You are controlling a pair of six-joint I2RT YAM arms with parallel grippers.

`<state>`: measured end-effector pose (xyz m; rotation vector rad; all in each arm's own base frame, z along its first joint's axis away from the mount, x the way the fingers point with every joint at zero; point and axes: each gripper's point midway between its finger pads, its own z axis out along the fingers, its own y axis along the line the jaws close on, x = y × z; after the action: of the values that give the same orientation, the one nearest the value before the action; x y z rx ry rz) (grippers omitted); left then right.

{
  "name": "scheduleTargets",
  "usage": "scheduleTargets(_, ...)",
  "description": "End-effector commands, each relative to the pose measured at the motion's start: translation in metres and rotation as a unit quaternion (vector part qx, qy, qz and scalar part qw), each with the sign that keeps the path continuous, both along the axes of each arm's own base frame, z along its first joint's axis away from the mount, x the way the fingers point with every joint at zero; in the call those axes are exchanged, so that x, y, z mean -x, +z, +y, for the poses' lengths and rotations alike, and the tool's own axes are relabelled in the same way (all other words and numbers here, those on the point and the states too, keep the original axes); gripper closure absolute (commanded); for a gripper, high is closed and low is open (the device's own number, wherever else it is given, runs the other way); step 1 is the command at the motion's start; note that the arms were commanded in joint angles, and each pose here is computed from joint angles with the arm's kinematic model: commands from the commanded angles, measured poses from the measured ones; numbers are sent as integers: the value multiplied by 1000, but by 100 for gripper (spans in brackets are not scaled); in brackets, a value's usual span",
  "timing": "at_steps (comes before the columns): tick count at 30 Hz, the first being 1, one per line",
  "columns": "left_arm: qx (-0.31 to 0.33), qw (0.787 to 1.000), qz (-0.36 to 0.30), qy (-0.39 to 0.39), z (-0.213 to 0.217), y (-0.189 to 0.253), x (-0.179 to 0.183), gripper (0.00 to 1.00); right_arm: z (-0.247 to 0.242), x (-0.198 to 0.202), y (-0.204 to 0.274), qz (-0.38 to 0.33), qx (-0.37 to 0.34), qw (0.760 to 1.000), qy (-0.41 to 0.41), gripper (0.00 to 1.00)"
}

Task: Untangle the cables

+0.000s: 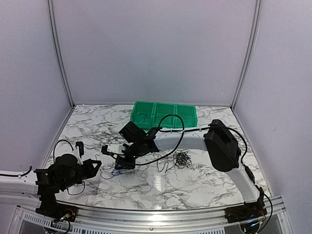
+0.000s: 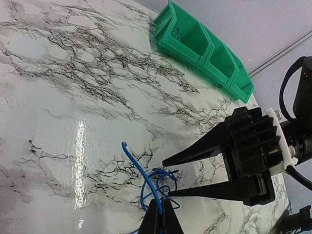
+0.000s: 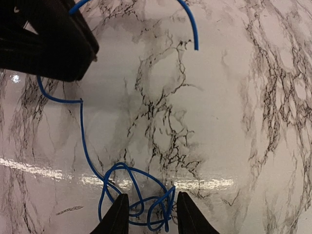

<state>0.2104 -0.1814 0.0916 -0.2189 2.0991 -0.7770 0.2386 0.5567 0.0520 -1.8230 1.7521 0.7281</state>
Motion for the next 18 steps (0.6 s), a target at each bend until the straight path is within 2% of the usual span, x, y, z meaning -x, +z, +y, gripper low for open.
scheduleTargets(1,7,1000,-6,8,3,1,-2,100,13,1,8,10,-13,1000,-10,69)
scheduleTargets(6,8,1000,-5,9,4,0,-1,100,13,-3,7,10,-10,1000,-21,83)
scheduleTargets(10,5,1000,-1,9,4,-3,-1,100,11,-7,23,-4,-16,999,-31,98)
scheduleTargets(18,-3,1000,8,15,8,-13,1,100,-22,-29,89,-38,-46,996,-66,100)
